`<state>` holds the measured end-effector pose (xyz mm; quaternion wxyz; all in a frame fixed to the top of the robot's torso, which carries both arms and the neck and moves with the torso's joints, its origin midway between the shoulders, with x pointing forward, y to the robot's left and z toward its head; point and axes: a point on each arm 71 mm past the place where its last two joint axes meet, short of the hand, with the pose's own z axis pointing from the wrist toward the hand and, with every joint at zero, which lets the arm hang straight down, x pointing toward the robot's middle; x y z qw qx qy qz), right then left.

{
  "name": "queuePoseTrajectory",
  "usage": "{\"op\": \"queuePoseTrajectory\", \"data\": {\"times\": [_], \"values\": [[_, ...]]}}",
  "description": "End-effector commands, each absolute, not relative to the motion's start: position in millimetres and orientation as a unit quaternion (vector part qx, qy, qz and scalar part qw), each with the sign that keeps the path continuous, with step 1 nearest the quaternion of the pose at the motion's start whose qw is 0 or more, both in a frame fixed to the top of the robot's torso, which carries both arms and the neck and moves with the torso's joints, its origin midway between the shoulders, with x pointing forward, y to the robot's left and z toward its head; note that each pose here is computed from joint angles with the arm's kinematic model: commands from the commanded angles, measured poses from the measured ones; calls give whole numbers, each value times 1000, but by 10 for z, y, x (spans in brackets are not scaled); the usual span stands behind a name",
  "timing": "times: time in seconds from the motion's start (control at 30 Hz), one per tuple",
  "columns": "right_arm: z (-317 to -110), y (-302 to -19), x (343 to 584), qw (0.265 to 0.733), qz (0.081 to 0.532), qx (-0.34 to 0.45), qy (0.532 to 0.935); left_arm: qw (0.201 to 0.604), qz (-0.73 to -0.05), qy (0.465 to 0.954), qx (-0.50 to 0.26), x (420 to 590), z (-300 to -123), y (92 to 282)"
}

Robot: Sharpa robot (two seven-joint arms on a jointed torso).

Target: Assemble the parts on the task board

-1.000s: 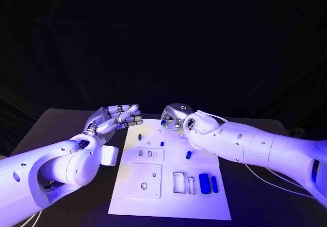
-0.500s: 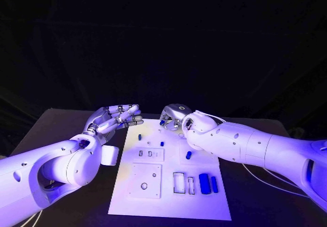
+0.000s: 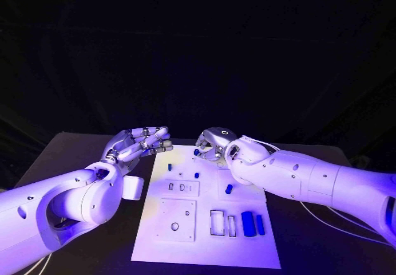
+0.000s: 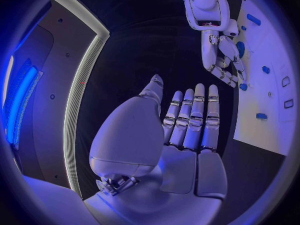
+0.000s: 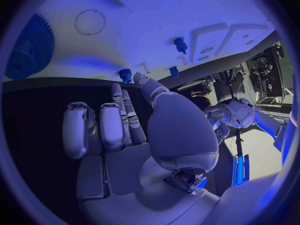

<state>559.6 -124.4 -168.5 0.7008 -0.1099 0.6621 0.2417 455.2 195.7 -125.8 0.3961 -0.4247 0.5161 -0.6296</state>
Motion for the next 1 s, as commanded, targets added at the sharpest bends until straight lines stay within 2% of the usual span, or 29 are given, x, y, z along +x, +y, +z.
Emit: {"op": "queuePoseTrajectory", "data": {"times": [0.03,0.3,0.53,0.73,1.0], "values": [[-1612,-1346,5550,712,249,-99,649,391,-636,515,-421,4553,-1238,1956],[-1413,-1976,5417,686,257,-30,681,392,-638,514,-419,4579,-1224,2012],[-1379,-2392,5373,669,234,-9,706,384,-638,518,-421,4625,-1241,2073],[-1393,-2500,5392,662,216,-11,717,374,-637,525,-422,4659,-1265,2118],[-1456,-2438,5443,654,210,-11,727,371,-634,529,-424,4672,-1277,2134]]}}
